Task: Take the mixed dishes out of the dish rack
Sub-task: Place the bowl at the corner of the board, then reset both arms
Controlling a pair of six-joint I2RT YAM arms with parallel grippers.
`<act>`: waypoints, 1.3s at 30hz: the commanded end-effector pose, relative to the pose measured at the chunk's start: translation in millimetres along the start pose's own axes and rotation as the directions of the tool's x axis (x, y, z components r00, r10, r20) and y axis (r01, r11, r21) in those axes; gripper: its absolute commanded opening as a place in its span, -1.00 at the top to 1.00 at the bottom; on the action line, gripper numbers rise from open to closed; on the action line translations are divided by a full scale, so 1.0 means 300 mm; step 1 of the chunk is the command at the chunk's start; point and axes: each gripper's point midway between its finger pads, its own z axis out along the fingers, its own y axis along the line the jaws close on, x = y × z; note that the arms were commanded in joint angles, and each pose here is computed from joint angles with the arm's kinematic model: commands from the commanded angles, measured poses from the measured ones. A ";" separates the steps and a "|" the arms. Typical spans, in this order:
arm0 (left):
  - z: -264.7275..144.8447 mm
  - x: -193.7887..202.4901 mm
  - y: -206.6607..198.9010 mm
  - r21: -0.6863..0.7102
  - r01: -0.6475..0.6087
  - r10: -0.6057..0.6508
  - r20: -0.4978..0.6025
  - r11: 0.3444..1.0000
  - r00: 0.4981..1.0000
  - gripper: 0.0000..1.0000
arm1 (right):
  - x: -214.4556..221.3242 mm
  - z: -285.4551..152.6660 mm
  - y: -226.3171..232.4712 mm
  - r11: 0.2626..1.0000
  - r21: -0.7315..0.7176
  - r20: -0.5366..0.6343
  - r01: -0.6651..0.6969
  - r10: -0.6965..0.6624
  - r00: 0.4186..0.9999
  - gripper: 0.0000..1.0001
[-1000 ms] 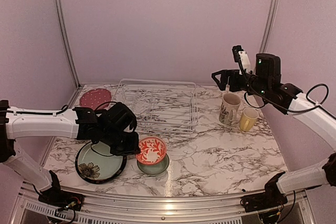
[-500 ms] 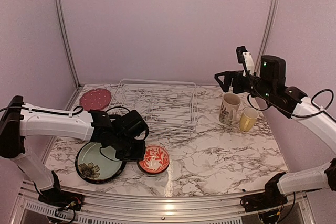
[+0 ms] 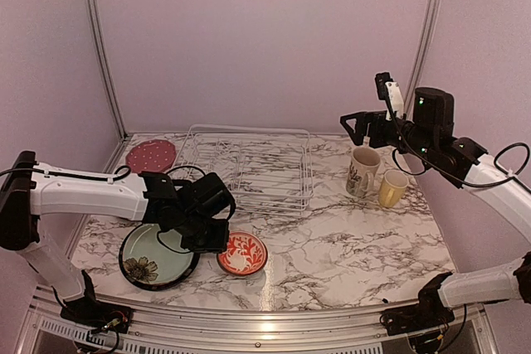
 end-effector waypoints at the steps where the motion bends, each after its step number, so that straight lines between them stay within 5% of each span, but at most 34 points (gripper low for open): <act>1: -0.038 -0.019 -0.007 -0.004 -0.017 0.017 0.030 1.000 0.999 0.45 | -0.016 -0.011 -0.004 1.000 0.005 0.012 0.008 -0.008 1.000 -0.97; 15: -0.230 -0.130 0.064 -0.097 -0.021 0.039 0.198 0.995 0.979 -0.31 | -0.038 -0.055 -0.076 0.989 0.139 0.009 0.039 -0.041 0.999 -0.97; 23: -0.483 -0.299 0.085 -0.084 0.002 0.035 0.436 0.996 0.899 -0.93 | -0.091 -0.129 -0.126 0.970 0.240 0.062 0.044 -0.060 0.996 -0.97; 31: -0.803 -0.463 0.139 -0.062 0.038 0.016 0.696 0.997 0.718 -0.98 | -0.150 -0.302 -0.190 0.932 0.363 0.201 -0.021 -0.057 0.978 -0.97; 39: -1.152 -0.518 0.250 0.150 0.026 -0.149 0.917 0.988 0.371 -0.98 | -0.134 -0.517 -0.273 0.863 0.493 0.306 -0.113 -0.050 0.951 -0.97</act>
